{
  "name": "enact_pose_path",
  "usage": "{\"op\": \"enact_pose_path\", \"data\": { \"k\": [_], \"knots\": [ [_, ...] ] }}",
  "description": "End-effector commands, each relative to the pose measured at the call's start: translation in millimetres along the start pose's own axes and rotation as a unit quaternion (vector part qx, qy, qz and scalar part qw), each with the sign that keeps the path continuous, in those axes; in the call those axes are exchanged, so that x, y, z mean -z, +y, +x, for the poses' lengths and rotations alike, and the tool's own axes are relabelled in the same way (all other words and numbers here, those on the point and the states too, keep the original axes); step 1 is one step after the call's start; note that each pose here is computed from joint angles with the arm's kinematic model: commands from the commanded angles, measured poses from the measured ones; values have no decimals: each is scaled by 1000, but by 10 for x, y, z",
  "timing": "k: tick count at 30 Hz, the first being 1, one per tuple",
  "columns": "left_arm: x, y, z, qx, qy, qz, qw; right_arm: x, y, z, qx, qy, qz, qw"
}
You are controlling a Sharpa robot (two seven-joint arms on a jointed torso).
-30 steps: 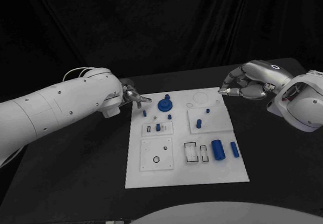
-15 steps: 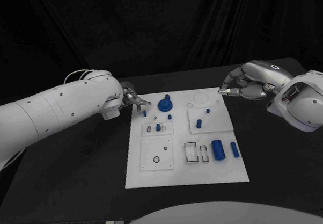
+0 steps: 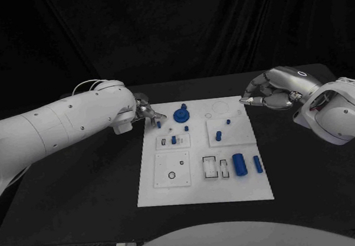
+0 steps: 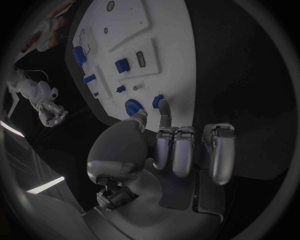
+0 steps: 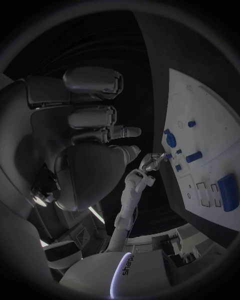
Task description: Assemble the parts on the task board
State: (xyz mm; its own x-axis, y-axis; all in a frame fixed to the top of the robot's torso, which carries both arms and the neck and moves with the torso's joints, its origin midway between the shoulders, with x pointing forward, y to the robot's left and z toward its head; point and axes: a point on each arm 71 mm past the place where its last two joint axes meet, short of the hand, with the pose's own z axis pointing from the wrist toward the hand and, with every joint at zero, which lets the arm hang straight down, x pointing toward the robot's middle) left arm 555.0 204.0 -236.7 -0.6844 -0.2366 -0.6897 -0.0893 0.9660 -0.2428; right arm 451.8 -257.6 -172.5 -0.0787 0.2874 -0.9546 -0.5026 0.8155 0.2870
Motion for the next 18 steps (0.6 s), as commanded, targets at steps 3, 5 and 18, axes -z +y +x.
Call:
{"op": "enact_pose_path", "data": {
  "k": [3, 5, 18],
  "knots": [
    [-21, -2, 35, -2, 10, 3, 1000, 7, -10, 11, 0, 4, 8, 1000],
    [-27, 5, 43, -2, 10, 3, 1000, 9, -12, 10, 0, 4, 8, 1000],
    [-41, 5, 78, -6, 20, 1, 1000, 9, -13, 13, 0, 5, 9, 1000]
  ]
}}
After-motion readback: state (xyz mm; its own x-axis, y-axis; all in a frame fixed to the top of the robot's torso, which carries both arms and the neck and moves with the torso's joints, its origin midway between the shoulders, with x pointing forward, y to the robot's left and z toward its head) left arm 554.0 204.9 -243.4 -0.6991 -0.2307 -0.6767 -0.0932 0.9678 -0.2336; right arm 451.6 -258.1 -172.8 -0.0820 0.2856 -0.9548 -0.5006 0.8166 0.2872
